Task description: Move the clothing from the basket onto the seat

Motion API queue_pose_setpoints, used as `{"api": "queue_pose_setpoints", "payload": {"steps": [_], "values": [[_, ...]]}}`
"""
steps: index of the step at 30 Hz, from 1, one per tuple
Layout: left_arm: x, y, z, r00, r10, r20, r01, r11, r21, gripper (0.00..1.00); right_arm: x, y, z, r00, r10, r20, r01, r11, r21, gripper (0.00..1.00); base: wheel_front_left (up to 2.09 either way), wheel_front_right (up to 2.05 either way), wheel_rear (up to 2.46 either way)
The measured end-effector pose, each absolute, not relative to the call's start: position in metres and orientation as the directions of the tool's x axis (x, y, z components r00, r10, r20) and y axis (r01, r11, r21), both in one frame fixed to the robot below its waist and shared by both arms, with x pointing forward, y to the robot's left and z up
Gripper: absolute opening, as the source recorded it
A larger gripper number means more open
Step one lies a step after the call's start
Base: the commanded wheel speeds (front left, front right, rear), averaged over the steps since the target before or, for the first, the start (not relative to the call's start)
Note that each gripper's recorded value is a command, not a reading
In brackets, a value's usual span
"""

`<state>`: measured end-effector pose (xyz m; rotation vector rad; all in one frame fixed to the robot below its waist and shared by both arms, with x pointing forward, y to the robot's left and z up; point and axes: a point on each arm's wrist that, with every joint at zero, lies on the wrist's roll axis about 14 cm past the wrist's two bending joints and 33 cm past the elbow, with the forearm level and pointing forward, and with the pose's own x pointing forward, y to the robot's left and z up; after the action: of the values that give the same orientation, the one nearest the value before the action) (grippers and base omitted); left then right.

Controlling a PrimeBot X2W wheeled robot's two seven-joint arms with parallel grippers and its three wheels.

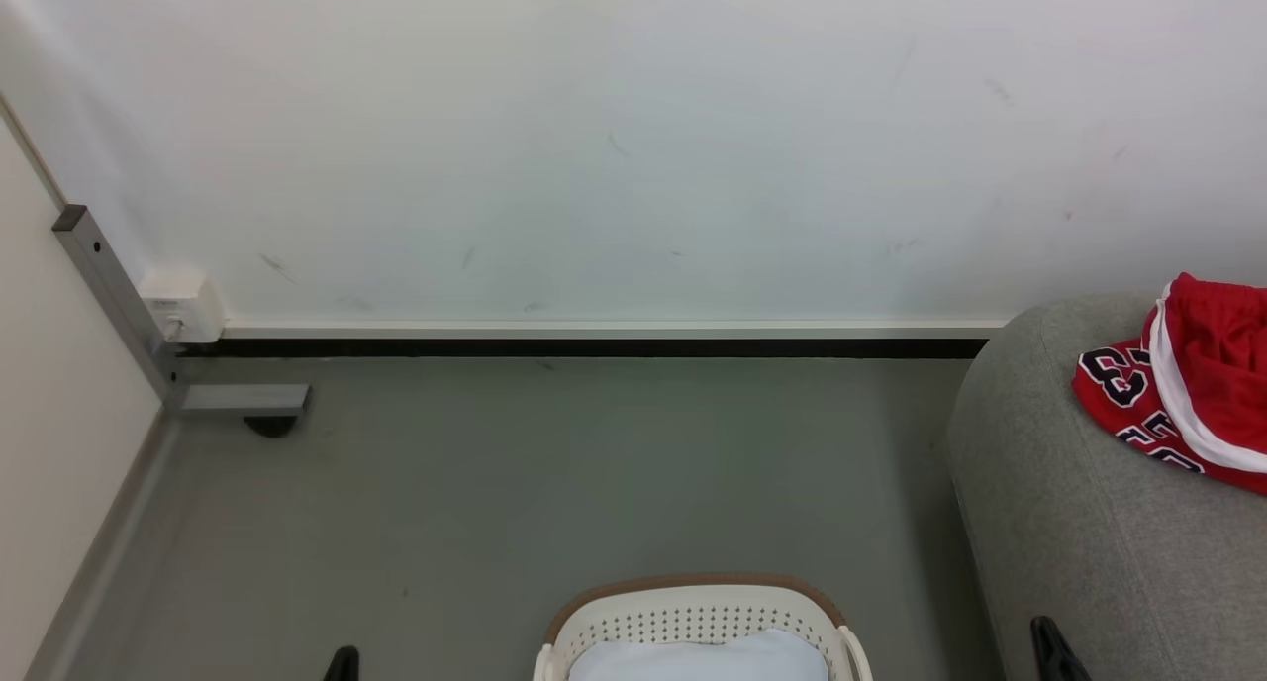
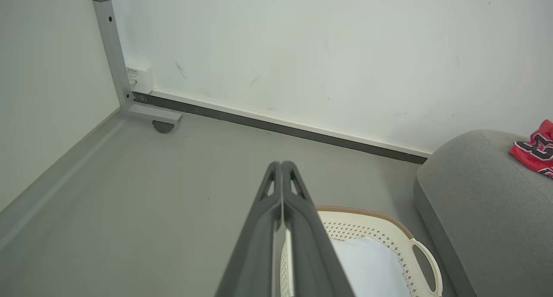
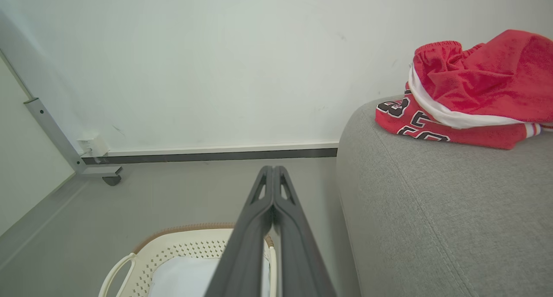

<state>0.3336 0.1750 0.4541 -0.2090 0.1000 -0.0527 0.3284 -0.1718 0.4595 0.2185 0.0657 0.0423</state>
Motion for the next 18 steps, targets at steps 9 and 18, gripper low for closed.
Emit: {"api": "queue_pose_setpoints", "payload": {"steps": [9, 18], "values": [[0.338, 0.181, 0.454, 0.993, -0.028, -0.117, -0.016, 0.932, -0.363, 0.0, 0.331, -0.181, 0.458, 0.996, 0.005, -0.084, 0.026, 0.928, 0.371, 0.0, 0.0, 0.0, 0.0], [0.345, 0.185, 0.457, 0.992, -0.006, -0.126, -0.058, 0.865, -0.498, 0.0, 0.337, -0.186, 0.46, 0.995, -0.02, -0.094, 0.064, 0.862, 0.503, 0.0, 0.0, 0.0, 0.0]]}}
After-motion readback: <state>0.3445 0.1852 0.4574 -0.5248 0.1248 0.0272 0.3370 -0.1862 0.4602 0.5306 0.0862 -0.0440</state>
